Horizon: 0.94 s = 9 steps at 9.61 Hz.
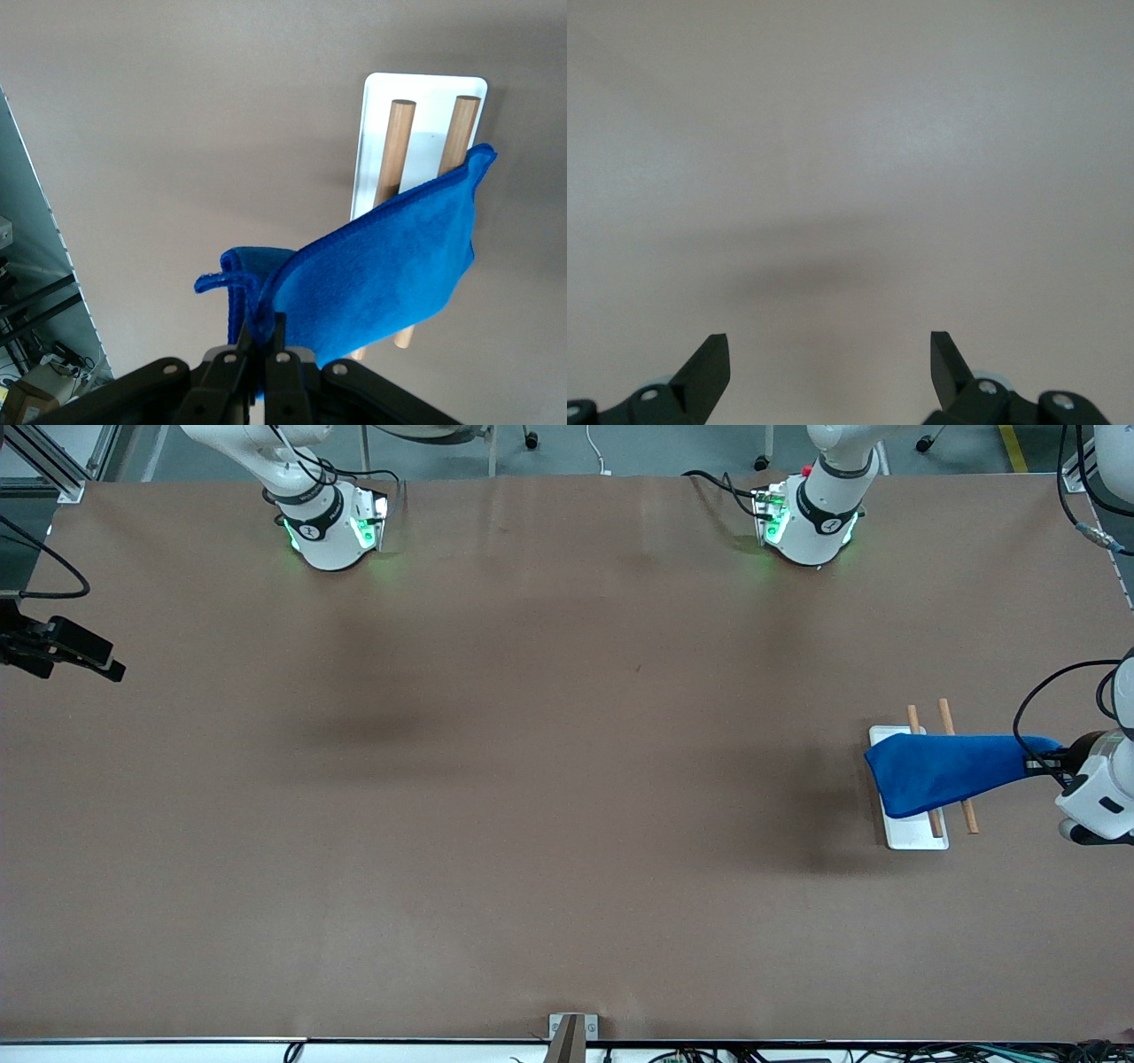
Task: Right arm passes towel to left arm to hang
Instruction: 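Carry the towel with the left gripper over the wooden dowels, then lower the towel onto the dowels and open the left gripper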
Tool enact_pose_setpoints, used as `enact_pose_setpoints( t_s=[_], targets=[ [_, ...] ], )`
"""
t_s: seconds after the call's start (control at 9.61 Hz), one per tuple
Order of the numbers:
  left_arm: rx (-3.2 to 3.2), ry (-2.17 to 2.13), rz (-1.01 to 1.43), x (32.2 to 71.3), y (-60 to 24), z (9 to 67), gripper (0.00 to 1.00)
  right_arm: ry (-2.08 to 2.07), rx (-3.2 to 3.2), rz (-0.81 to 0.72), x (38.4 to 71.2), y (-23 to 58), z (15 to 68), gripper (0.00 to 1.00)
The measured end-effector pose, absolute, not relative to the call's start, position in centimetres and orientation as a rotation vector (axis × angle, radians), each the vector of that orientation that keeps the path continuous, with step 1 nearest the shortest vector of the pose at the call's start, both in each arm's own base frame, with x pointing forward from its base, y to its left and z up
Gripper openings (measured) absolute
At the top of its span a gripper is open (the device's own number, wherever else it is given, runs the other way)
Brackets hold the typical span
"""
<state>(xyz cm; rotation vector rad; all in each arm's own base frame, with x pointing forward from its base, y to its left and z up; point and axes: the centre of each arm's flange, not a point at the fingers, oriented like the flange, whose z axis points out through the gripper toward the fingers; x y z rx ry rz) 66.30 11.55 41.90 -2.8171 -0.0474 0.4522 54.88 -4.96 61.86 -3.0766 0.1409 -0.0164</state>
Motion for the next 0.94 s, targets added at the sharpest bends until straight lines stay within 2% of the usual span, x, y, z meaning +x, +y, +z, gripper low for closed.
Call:
enact_pose_setpoints(
  t_s=[0.94],
  targets=[
    [-2.861,0.119,0.360,67.7,16.3,38.6,0.04,0.141,-3.077,-0.015,54.9,-5.0,61.8,1.00]
  ],
)
